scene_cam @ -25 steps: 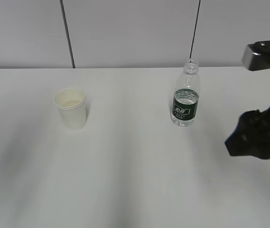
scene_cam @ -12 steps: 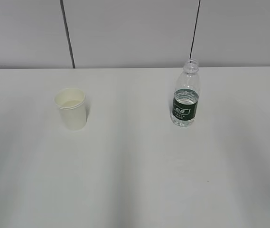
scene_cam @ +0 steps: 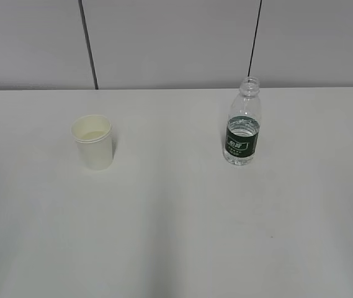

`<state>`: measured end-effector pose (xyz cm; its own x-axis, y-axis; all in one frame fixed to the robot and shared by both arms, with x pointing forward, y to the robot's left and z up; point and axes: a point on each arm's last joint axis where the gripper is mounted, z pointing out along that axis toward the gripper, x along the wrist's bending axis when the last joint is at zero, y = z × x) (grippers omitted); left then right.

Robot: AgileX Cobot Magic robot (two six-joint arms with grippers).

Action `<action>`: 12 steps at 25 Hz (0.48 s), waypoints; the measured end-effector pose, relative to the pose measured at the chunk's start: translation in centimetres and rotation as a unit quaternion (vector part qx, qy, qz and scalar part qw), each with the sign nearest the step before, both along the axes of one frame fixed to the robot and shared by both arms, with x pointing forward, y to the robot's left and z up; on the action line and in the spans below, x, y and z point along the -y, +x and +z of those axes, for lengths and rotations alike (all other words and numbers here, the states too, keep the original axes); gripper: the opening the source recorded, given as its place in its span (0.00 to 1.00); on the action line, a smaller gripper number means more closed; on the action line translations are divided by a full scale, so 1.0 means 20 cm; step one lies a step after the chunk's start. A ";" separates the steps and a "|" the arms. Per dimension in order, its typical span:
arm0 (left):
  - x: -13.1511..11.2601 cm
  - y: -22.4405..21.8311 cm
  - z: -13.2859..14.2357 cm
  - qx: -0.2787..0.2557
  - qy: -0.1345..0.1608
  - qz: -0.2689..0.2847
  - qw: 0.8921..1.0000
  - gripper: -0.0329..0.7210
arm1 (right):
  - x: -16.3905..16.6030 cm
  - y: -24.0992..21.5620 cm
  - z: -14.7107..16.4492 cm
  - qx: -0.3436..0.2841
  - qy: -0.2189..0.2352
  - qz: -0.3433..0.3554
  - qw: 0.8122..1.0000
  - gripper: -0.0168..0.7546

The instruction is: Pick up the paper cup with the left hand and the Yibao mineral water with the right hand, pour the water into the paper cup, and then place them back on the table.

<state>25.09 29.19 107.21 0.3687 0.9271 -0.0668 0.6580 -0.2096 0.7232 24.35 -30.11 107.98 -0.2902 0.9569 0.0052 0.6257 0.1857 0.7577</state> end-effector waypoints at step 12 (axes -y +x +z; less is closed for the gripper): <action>0.01 0.04 -0.09 0.031 -0.010 0.004 0.999 0.76 | 0.00 0.01 -0.17 0.021 0.007 0.001 1.000 0.76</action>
